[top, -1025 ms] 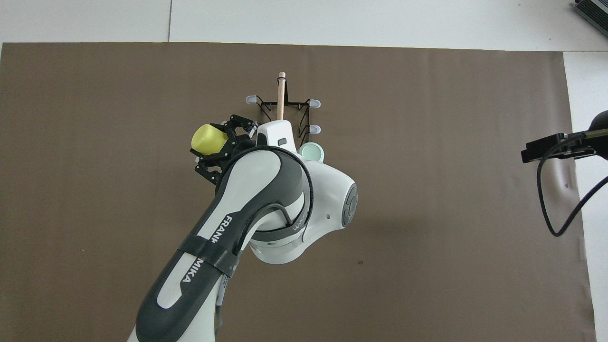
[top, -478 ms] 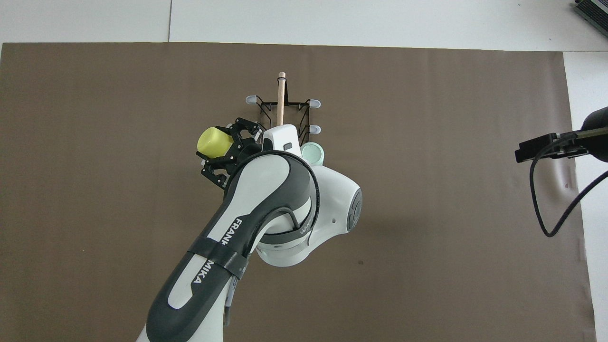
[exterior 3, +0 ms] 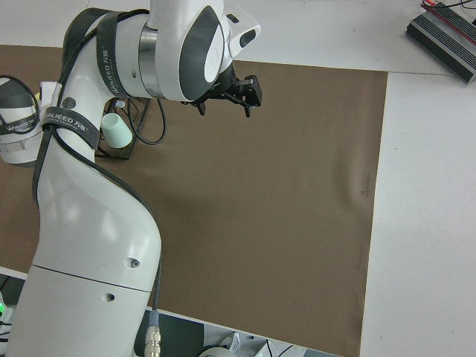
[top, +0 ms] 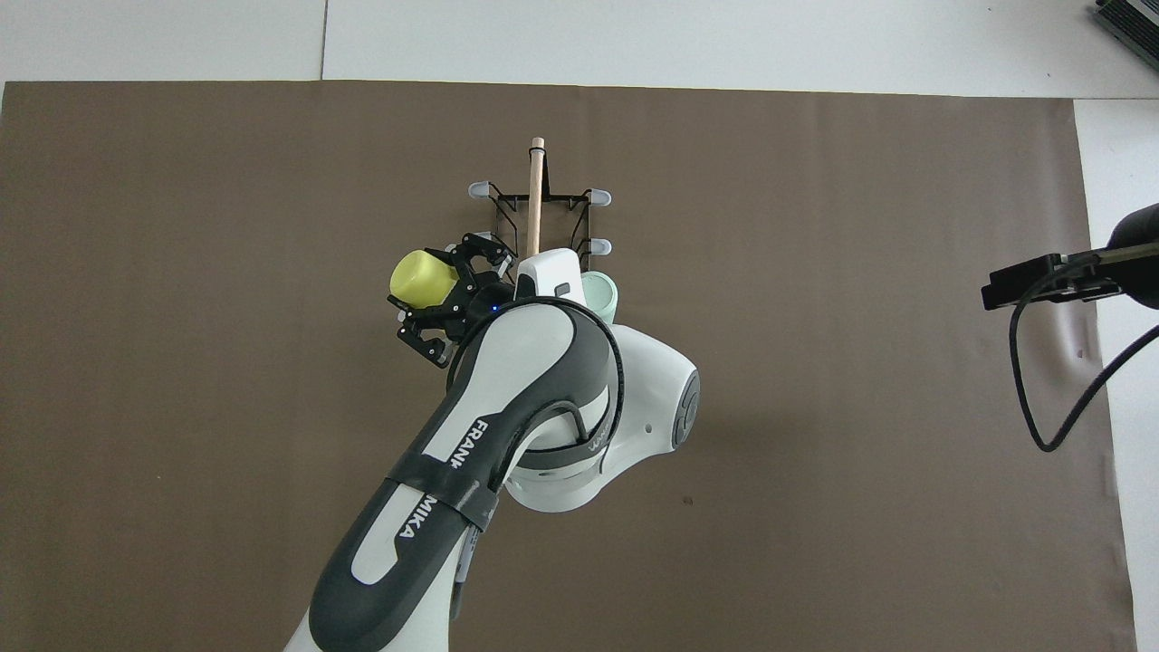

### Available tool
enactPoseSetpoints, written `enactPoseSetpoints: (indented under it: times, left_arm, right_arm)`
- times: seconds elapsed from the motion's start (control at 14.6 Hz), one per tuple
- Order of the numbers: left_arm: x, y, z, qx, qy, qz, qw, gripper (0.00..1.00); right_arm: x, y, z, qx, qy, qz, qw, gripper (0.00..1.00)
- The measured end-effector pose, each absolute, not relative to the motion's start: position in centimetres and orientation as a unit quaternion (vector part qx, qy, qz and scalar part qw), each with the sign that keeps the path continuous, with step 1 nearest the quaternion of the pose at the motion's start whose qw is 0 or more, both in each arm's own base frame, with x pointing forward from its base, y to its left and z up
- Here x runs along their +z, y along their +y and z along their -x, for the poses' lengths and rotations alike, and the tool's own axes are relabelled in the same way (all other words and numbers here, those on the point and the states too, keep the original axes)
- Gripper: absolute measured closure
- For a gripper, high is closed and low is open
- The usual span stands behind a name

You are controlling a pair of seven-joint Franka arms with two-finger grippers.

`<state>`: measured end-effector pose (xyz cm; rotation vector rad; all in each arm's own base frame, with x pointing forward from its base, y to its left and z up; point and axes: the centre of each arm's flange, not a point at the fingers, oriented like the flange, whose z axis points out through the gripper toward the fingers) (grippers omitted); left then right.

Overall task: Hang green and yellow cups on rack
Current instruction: 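Lower the yellow cup onto the rack peg and open the left gripper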

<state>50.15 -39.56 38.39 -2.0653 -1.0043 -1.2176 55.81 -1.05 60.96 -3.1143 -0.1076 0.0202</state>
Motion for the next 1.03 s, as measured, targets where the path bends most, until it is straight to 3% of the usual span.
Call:
enactPoseSetpoints:
  times: [1.03]
  left_arm:
    - [37.8, -41.0, -49.1, -0.448, -0.362, 0.778, 0.251, 0.33]
  right_arm:
    - [61.0, -1.1, -55.8, 0.006, -0.034, 0.999, 0.013, 0.0]
